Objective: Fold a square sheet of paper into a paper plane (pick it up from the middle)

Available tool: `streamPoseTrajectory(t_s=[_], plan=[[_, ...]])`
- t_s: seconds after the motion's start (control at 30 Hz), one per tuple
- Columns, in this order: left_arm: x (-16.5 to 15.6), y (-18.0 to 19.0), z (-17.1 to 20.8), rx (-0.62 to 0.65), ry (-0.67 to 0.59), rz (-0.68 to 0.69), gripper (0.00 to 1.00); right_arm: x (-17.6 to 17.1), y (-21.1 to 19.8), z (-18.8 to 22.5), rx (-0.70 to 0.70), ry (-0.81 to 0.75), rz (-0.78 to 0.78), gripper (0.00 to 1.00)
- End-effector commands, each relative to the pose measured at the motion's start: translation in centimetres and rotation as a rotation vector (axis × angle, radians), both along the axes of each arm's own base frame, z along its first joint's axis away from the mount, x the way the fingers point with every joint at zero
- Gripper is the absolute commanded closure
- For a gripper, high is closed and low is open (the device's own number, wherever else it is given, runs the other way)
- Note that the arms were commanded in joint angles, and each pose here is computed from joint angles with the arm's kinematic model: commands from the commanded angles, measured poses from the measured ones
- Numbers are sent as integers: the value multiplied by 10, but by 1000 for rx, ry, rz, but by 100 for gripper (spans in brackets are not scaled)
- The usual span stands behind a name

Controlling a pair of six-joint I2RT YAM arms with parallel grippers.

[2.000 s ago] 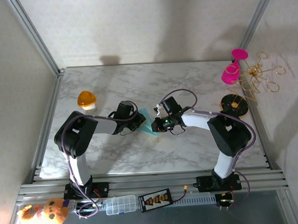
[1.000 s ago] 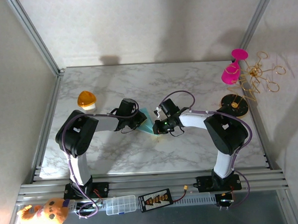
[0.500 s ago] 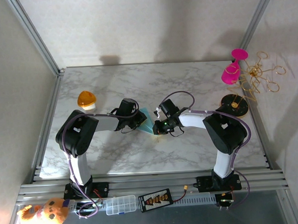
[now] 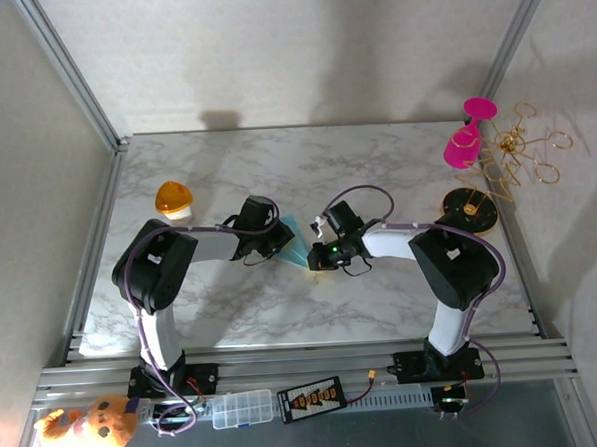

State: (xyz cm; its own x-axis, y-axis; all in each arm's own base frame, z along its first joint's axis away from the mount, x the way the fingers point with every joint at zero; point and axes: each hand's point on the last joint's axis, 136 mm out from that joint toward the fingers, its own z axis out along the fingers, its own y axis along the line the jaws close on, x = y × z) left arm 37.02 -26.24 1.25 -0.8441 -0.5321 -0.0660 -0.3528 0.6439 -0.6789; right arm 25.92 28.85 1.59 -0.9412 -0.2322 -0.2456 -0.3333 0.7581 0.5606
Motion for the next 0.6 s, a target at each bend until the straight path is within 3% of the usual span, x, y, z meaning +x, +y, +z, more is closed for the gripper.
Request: streamPoseTrajectory(t_s=[0.0, 0.13, 0.3, 0.57], plan=[[-53, 53, -84, 278, 234, 28, 86, -40, -28, -20, -83, 146, -4, 90], [-51, 51, -80, 268, 223, 23, 86, -38, -30, -5, -53, 108, -2, 90], [-48, 46, -76, 252, 213, 17, 86, -1, -2, 66, 140, -132, 5, 88], [-49, 43, -77, 245, 217, 12, 86, 24, 25, 42, 84, -100, 19, 93]])
